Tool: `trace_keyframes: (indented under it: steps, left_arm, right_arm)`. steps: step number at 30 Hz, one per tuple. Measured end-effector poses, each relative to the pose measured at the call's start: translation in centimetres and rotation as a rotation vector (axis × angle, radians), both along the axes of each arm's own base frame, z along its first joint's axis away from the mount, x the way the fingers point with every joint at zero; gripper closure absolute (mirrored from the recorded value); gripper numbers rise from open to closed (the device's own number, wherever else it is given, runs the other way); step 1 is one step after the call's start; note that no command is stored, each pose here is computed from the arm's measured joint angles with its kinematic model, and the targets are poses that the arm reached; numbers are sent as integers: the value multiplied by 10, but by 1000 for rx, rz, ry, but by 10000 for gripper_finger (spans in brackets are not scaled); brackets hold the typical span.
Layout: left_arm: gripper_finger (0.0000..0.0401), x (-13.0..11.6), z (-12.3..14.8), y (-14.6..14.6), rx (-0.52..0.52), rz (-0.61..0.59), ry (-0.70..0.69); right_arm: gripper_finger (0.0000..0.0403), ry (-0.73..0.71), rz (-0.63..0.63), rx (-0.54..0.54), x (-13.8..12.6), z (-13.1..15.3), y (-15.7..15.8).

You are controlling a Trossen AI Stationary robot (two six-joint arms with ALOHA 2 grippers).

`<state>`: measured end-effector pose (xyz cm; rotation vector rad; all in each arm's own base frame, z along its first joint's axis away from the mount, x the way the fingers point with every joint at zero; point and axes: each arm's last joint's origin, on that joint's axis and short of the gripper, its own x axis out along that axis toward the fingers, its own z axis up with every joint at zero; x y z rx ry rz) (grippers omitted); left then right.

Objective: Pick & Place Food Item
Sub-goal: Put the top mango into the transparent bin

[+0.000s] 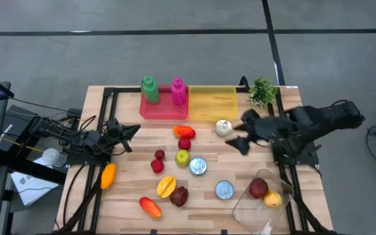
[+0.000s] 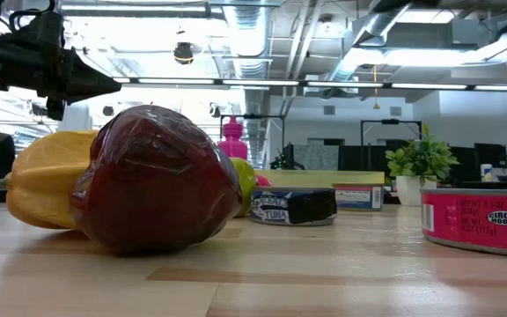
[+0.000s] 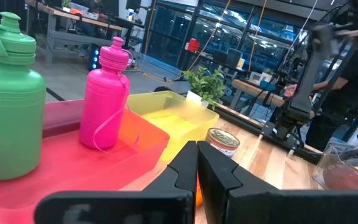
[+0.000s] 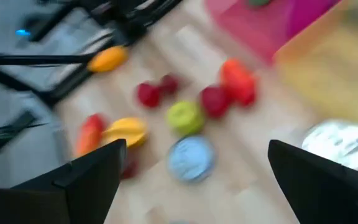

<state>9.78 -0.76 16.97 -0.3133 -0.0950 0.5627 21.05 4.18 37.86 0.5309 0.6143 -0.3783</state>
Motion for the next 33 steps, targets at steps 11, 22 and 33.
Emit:
trace_keyframes:
  steps: [11,22,33]
  left_arm:
    - [400,0,0,0,0,0,-2]
    - [400,0,0,0,-2,0,-5]
    - [400,0,1,0,-3,0,-8]
  right_arm:
    - [17,181,-30,-189,93,-60,-63]
    - [17,228,153,-275,171,-144,-79]
    - [17,359,121,-362,219,-187,-95]
